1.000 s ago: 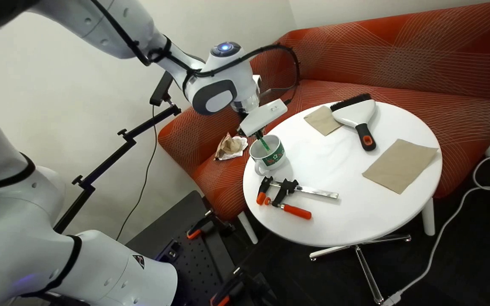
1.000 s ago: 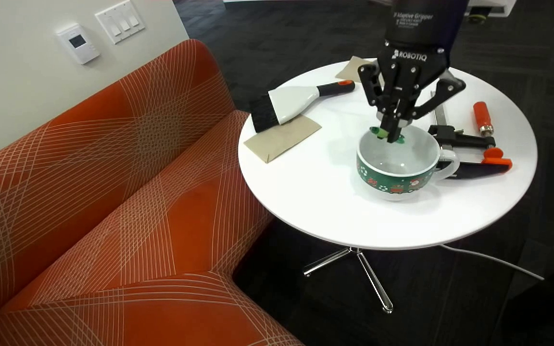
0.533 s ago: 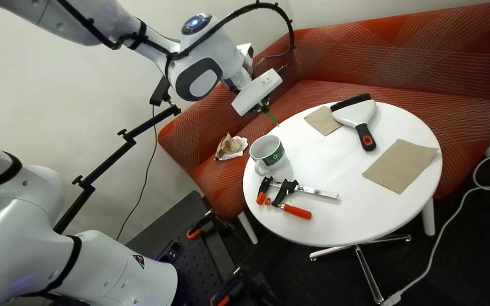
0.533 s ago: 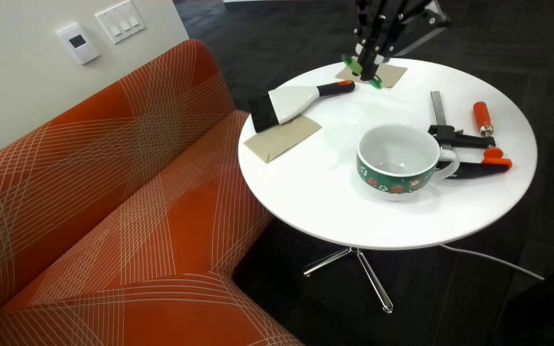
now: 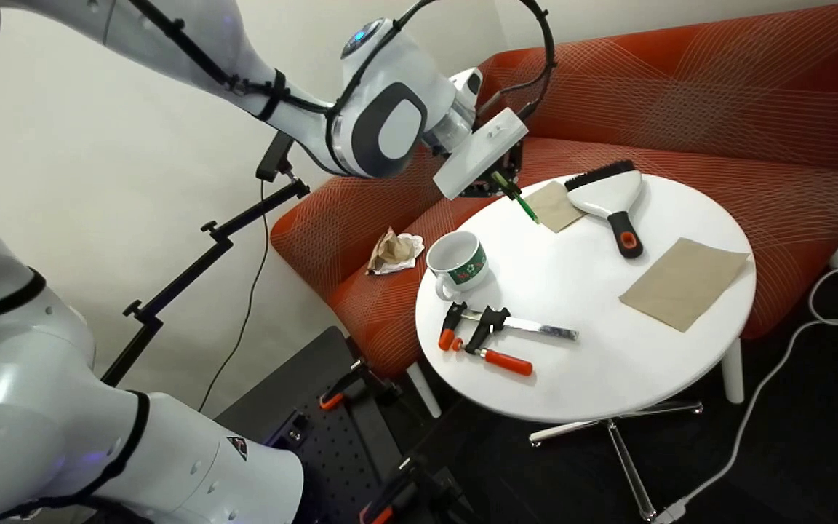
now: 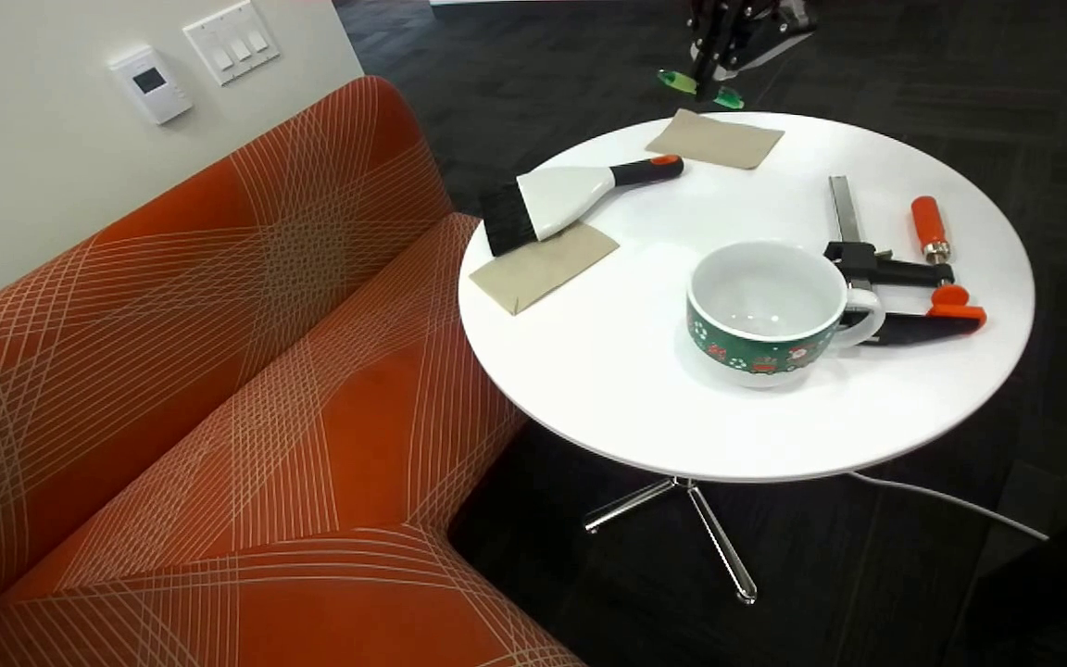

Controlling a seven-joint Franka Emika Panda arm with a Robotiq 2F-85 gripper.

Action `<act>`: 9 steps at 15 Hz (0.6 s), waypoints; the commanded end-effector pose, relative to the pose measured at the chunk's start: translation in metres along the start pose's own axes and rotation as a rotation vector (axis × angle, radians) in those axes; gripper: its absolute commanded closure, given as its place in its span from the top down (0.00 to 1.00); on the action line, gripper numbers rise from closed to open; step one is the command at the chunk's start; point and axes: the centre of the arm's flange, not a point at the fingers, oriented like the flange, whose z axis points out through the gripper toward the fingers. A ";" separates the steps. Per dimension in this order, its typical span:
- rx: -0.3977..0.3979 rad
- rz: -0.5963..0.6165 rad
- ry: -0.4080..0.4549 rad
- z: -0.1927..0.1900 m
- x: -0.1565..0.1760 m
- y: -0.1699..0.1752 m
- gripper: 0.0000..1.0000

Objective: Pick up the pen from the mug cup and put it on the table.

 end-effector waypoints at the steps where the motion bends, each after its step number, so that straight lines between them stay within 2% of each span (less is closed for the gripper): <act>1: -0.004 0.034 -0.073 0.047 0.020 0.016 0.03; 6: 0.058 0.073 -0.140 0.105 0.034 0.014 0.03; 9: 0.092 0.086 -0.175 0.125 0.040 0.010 0.03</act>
